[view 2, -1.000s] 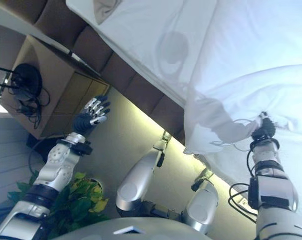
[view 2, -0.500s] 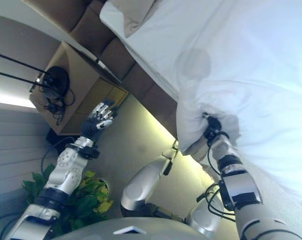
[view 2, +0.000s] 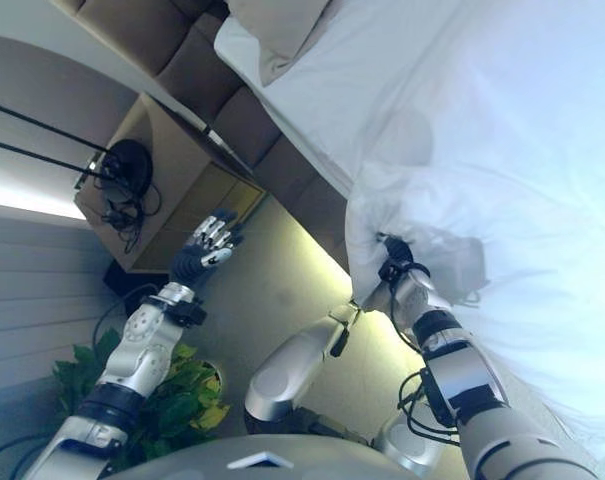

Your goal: Make the bed neatly

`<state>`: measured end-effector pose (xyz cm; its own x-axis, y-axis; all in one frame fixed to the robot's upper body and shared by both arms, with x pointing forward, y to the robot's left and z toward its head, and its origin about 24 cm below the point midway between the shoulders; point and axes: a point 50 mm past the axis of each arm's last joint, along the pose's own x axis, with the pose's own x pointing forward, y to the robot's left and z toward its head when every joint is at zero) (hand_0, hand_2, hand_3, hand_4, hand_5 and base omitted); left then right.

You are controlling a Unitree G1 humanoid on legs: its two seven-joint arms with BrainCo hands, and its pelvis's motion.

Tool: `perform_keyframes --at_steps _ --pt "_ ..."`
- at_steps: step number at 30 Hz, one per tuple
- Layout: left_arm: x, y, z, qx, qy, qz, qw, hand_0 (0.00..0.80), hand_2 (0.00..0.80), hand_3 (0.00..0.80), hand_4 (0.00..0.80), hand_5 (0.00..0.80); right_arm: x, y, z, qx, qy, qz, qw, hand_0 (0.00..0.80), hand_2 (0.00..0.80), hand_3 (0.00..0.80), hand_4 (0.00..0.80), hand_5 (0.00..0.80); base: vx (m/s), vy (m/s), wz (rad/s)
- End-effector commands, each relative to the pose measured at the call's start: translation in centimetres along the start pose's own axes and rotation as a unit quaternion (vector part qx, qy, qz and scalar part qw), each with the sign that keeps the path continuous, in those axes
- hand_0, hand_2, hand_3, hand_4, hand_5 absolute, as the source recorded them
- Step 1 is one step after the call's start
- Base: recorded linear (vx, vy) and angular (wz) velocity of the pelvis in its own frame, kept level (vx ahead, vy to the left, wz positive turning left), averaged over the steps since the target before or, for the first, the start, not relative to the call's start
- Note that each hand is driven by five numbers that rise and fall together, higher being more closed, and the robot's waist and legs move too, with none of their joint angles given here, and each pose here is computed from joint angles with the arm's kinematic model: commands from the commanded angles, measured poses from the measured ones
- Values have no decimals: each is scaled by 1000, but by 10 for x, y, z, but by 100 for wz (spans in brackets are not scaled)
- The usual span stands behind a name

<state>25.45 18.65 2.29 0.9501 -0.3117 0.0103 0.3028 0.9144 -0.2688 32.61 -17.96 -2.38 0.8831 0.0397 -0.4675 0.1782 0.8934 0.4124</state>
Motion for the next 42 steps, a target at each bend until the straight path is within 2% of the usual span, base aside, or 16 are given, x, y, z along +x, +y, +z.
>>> perform_keyframes --at_steps 1,12,17,22,23,24,25,26,27,35,42 --pt "12 -12 20 -17 -63 -18 998 0 0 0 0 0 4 54 2 -72 -10 81 994 800 800 800 800 800 98 161 11" --pt "-12 12 11 -12 -31 15 999 0 0 0 0 0 9 87 38 -132 -50 104 984 800 800 800 800 800 96 93 28" --pt "-25 21 3 -11 -11 28 999 0 0 0 0 0 9 103 47 -172 -44 139 974 800 800 800 800 800 54 23 24" --pt "-29 23 -1 -6 -5 18 1000 0 0 0 0 0 10 103 45 -144 -32 117 982 800 800 800 800 800 -5 -17 6" --pt "-29 22 -1 -5 -5 15 1000 0 0 0 0 0 11 98 45 -131 -28 104 985 684 684 684 684 684 0 0 0" --pt "-30 22 -1 -5 -5 15 1000 0 0 0 0 0 11 97 44 -128 -27 102 986 634 634 634 634 634 -31 -11 0" --pt "-30 21 -1 -5 -7 13 1000 0 0 0 0 0 12 90 42 -111 -22 93 989 477 477 477 477 477 -31 -10 -1" --pt "-30 20 -2 -5 -8 12 1000 0 0 0 0 0 12 85 39 -92 -17 82 992 264 264 264 264 264 -46 -16 -1" --pt "-30 19 -2 -6 -10 12 1000 0 0 0 0 0 12 80 36 -76 -14 72 994 0 0 0 0 0 -54 -25 -2" --pt "-21 11 -3 -13 -23 12 1000 0 0 0 0 0 8 42 2 24 14 -1 1000 0 0 0 0 0 -44 -23 -6" --pt "-22 14 -1 -2 -41 26 999 0 0 0 0 0 -2 19 -40 62 65 -17 996 0 0 0 0 0 -37 -69 -13"
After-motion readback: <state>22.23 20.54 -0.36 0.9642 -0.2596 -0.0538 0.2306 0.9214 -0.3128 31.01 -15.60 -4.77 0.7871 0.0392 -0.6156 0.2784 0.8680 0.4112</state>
